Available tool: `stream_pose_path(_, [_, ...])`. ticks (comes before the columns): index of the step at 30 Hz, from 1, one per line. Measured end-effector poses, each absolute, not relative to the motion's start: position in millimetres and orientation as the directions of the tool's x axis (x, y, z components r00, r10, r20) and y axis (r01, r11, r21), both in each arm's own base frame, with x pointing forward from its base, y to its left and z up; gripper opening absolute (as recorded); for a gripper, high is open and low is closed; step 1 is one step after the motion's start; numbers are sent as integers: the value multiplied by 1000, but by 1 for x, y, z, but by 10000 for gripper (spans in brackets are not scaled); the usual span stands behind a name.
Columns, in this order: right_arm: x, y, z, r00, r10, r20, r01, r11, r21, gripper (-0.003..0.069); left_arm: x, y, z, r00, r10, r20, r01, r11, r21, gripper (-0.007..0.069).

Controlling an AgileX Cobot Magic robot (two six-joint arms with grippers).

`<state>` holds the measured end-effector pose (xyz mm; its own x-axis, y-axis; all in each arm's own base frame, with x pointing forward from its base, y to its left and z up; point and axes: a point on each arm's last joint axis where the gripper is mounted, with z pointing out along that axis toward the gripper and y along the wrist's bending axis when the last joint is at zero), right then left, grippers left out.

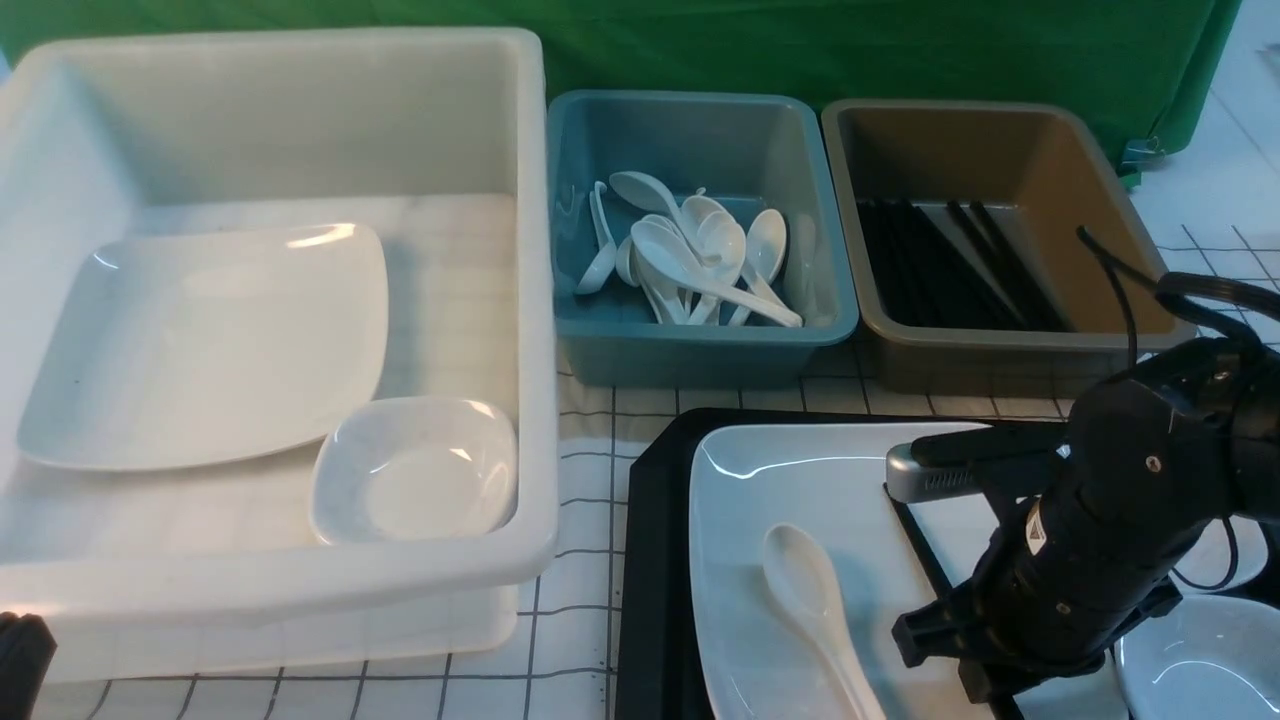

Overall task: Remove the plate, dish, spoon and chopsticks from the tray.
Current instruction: Use the right arm to grab a pair of chopsticks from the plate, then use the right arm to put the chopsticks into the small storage box on the right

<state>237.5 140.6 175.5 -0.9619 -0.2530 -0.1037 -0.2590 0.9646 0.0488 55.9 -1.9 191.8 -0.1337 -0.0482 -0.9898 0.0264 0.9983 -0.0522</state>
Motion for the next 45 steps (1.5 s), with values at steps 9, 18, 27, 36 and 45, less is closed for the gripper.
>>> stream_pose_path(9, [217,126,252,-915,-266,-304,-311,944,110,125,56,-2,192,-134,-48,-990,26,998,-52,20])
stream_pose_path(18, [290,95,332,-708,-62,-703,-218,967,134,125,56,-2,192,-134,-48,-990,26,998,-52,20])
stream_pose_path(27, [402,85,304,-461,17,-887,-163,981,103,125,56,-2,192,-134,-48,-990,26,998,-52,20])
stream_pose_path(36, [452,86,218,-550,4,-835,-132,987,93,205,56,-2,192,-134,-46,-990,27,998,-50,20])
stream_pose_path(45, [426,83,237,-713,-33,-700,-130,988,85,190,56,-2,192,-133,-28,-991,29,999,-32,20])
